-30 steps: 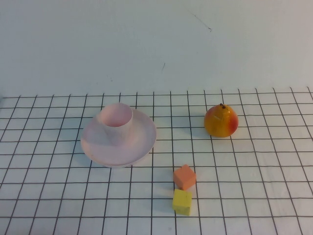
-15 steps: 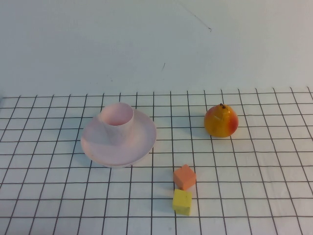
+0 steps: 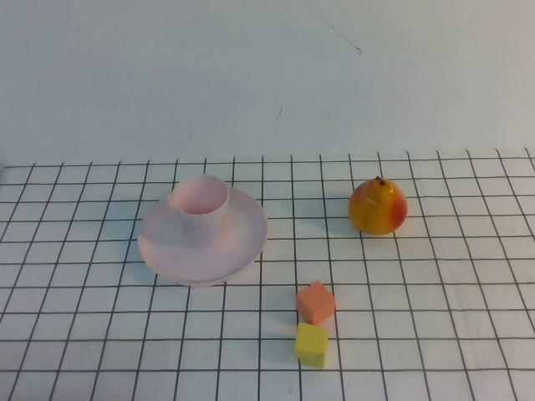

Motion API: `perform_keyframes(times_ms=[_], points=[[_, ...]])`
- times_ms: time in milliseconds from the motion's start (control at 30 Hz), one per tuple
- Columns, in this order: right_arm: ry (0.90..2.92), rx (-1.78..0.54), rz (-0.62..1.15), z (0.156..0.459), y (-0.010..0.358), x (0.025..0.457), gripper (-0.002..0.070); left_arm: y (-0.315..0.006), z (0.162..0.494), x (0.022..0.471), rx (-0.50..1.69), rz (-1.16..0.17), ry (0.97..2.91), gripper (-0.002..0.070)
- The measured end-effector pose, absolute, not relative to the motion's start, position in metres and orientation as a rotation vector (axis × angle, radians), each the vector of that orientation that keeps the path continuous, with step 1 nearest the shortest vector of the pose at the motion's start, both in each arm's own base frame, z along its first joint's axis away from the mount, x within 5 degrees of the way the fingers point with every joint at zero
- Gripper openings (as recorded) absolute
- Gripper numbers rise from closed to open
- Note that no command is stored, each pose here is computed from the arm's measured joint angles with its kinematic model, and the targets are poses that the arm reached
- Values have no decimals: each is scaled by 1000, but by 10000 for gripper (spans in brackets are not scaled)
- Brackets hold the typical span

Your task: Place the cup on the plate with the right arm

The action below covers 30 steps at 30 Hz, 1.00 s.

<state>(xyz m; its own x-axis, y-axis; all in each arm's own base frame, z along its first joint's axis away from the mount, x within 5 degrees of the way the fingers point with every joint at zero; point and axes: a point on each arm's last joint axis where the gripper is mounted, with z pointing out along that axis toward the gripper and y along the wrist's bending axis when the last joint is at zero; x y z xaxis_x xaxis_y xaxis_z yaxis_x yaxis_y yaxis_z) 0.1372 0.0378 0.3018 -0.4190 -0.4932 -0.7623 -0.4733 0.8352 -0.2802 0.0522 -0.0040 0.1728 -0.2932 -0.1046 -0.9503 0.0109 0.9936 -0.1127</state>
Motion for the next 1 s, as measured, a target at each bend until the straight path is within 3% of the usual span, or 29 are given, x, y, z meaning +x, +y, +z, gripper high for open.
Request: perform_keyframes(times_ms=[233,467,1000], points=[[1894,-325,-143,257,5,97,-2,-4,173,52,-68,-113,1866,-3],[1791,-198,-228,185,-2,61,-2,-4,173,52,-68,-113,1866,-3],[1911,-235,-176,167,3,51,-2,-4,173,52,-68,-113,1866,-3]])
